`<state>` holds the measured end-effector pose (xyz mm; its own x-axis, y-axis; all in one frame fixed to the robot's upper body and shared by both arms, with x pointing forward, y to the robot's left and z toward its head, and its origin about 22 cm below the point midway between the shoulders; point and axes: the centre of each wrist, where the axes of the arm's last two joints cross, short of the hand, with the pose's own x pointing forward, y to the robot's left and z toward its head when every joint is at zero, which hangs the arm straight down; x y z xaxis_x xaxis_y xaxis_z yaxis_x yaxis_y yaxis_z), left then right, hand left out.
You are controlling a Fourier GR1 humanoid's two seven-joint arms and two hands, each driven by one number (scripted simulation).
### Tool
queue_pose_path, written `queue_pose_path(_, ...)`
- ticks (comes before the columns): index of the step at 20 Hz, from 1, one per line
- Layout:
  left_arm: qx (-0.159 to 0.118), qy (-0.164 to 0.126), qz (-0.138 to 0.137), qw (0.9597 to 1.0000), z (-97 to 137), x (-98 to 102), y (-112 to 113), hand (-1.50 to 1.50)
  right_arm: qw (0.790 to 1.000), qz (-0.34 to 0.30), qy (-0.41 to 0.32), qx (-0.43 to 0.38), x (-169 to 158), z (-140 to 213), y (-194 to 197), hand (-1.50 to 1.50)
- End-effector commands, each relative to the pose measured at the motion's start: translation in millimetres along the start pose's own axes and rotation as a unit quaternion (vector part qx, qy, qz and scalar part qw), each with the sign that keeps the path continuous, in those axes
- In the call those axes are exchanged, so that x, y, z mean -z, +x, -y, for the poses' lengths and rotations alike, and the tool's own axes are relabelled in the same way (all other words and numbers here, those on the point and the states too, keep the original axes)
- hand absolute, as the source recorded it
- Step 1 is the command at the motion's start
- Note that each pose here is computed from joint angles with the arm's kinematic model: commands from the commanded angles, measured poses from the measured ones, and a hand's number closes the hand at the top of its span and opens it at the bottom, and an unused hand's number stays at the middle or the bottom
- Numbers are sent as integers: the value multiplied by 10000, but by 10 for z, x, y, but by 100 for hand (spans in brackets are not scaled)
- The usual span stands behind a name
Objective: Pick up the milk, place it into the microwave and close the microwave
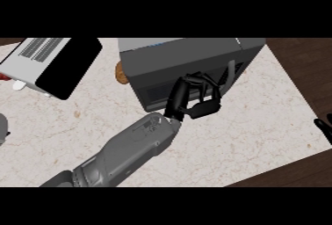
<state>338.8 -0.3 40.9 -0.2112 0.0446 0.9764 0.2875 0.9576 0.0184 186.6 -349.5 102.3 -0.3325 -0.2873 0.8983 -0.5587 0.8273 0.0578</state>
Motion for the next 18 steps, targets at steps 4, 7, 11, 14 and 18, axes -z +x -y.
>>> queue_pose_path(4,87,696,23,9975,-195,175,-37,150,9994,119,319,80,82,-36,75,-150)
queue_pose_path(7,68,747,103,9971,-194,209,-7,150,9990,58,409,183,63,-31,64,-150)
queue_pose_path(11,70,781,192,9967,-177,215,8,150,9981,35,580,193,105,-78,102,-150)
queue_pose_path(14,87,755,244,9968,-185,194,-29,150,9981,25,581,215,114,-56,108,-150)
queue_pose_path(18,14,887,215,9958,-206,174,-64,150,9975,45,663,220,122,-63,144,-150)
